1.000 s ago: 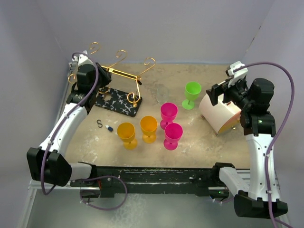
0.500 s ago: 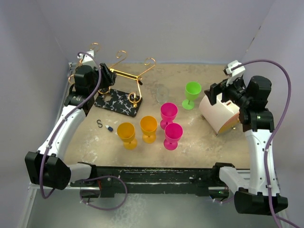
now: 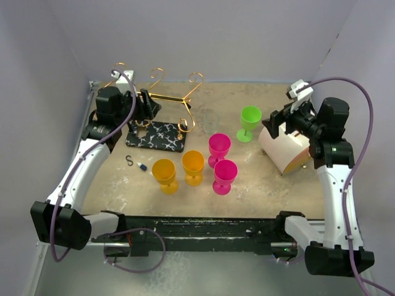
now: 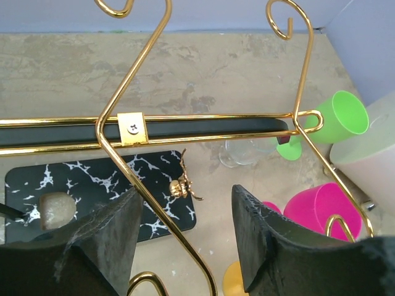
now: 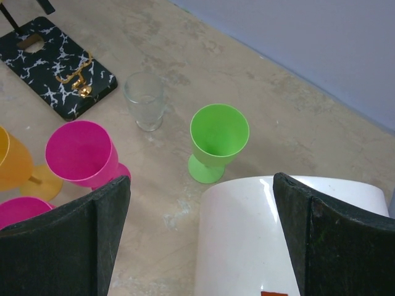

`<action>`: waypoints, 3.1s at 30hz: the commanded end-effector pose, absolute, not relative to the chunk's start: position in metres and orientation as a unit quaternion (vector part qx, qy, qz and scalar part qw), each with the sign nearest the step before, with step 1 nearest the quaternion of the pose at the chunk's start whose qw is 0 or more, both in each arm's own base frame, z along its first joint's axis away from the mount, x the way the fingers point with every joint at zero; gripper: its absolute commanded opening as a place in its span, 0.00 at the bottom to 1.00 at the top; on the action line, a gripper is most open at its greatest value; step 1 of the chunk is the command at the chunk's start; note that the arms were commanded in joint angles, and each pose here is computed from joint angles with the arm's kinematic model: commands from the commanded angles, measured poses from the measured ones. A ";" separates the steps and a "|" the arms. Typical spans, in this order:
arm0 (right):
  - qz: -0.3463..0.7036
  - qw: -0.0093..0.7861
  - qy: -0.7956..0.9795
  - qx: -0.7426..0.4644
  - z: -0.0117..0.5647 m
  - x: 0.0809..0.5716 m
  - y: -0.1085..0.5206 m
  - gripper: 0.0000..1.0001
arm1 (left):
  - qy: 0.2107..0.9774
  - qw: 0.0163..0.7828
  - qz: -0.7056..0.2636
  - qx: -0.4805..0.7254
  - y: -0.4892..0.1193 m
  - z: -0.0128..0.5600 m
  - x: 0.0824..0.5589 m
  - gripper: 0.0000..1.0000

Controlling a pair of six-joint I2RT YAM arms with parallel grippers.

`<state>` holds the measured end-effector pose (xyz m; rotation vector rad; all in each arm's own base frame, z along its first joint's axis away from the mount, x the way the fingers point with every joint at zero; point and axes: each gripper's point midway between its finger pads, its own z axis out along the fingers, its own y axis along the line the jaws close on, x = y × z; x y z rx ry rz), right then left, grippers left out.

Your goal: Place the wine glass upside down on the wine glass rack

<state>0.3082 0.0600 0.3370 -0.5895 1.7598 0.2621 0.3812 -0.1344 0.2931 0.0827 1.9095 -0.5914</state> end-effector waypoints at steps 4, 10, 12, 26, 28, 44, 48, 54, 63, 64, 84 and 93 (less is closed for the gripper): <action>0.130 0.580 0.744 -0.307 0.331 0.311 0.079 1.00 | 0.774 0.595 -0.176 0.126 -0.122 0.337 0.366 0.70; 0.108 0.556 0.759 -0.322 0.319 0.327 0.106 1.00 | 0.769 0.590 -0.096 0.226 -0.106 0.359 0.347 0.99; 0.107 0.543 0.764 -0.333 0.310 0.333 0.121 1.00 | 0.773 0.576 -0.084 0.250 -0.104 0.361 0.339 0.99; 0.124 0.386 0.840 -0.362 0.221 0.347 0.189 0.63 | 0.769 0.583 -0.003 0.263 -0.070 0.367 0.322 0.99; 0.126 0.370 0.845 -0.365 0.212 0.344 0.194 0.60 | 0.768 0.587 -0.003 0.258 -0.067 0.370 0.322 0.99; 0.119 0.301 0.865 -0.384 0.193 0.331 0.194 0.00 | 0.771 0.600 0.018 0.212 -0.049 0.379 0.328 0.99; 0.082 0.352 0.852 -0.379 0.225 0.336 0.180 0.00 | 0.783 0.596 0.035 0.173 -0.034 0.379 0.337 0.99; 0.068 0.414 0.823 -0.383 0.285 0.328 0.165 0.00 | 0.790 0.587 0.043 0.174 -0.031 0.396 0.337 0.99; 0.035 0.554 0.755 -0.348 0.408 0.316 0.137 0.00 | 0.758 0.619 -0.047 0.200 -0.065 0.435 0.327 0.99; 0.026 0.570 0.747 -0.342 0.423 0.314 0.133 0.00 | 0.752 0.624 -0.060 0.201 -0.070 0.440 0.327 0.99; 0.067 0.695 0.648 -0.304 0.549 0.325 0.152 0.00 | 0.668 0.645 -0.273 0.253 -0.148 0.494 0.338 1.00; 0.123 0.705 0.623 -0.316 0.554 0.329 0.177 0.00 | 0.657 0.619 -0.325 0.283 -0.170 0.479 0.328 0.99</action>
